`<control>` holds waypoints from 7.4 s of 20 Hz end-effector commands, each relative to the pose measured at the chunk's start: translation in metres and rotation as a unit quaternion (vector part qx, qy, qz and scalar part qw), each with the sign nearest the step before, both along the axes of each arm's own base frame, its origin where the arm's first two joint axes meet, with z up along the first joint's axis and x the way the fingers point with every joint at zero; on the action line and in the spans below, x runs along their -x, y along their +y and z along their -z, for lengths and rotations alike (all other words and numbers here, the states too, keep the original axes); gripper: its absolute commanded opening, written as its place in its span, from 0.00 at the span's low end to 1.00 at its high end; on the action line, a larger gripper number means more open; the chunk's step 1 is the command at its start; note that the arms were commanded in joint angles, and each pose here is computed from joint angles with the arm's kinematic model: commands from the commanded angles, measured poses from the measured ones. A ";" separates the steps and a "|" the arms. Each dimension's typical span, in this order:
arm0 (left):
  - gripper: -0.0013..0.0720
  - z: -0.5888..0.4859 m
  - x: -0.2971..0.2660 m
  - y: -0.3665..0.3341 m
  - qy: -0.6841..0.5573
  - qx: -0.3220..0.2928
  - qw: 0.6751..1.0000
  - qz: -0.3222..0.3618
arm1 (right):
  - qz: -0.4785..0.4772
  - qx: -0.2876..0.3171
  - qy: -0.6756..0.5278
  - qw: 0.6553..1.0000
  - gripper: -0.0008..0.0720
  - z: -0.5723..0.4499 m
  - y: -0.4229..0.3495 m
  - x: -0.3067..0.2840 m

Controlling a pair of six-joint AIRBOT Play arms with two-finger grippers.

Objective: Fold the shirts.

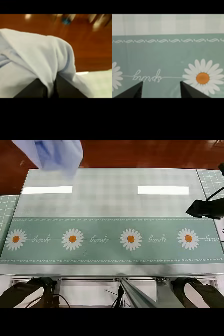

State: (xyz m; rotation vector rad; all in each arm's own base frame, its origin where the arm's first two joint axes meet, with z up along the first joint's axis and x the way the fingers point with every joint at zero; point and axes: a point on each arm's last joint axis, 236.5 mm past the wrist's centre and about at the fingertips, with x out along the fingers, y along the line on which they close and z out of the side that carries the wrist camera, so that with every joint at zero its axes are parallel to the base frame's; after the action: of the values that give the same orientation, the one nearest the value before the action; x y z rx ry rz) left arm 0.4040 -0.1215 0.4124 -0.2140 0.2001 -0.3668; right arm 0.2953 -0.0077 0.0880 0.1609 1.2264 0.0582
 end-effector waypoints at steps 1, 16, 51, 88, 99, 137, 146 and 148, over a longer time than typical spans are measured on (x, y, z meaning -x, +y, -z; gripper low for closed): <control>0.05 -0.075 0.105 -0.028 -0.097 0.020 0.992 0.072 | -0.004 0.025 0.039 0.999 0.77 -0.011 -0.010 0.021; 0.05 0.229 0.136 -0.266 0.230 -0.048 0.926 0.297 | 0.031 0.088 -0.010 0.996 0.77 -0.023 -0.043 0.000; 0.94 0.488 0.123 -0.152 0.611 0.136 0.755 0.197 | -0.056 0.005 0.036 0.998 0.83 0.026 -0.003 -0.029; 0.05 0.470 0.093 -0.163 0.577 0.182 0.747 0.275 | 0.155 -0.281 0.103 0.941 0.33 0.196 0.145 -0.033; 0.05 0.346 0.036 -0.114 0.412 0.214 0.844 0.269 | -0.008 -0.302 -0.003 0.953 0.05 0.088 0.148 -0.057; 0.05 0.153 0.220 0.047 0.319 -0.082 0.944 0.033 | 0.008 -0.034 -0.102 0.994 0.05 -0.166 0.022 0.081; 0.05 0.293 0.071 0.064 0.401 -0.033 0.914 0.046 | -0.011 -0.051 -0.079 0.996 0.05 -0.033 0.041 -0.107; 0.05 0.316 0.037 0.065 0.400 -0.022 0.916 0.031 | 0.005 -0.055 -0.112 0.992 0.05 -0.016 0.047 -0.148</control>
State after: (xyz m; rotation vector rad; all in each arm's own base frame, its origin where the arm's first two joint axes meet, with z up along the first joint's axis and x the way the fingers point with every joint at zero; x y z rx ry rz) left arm 0.3162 -0.0621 0.1307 -0.2760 1.0591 -0.3598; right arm 0.3770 0.0314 0.1325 0.2554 1.1152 0.1622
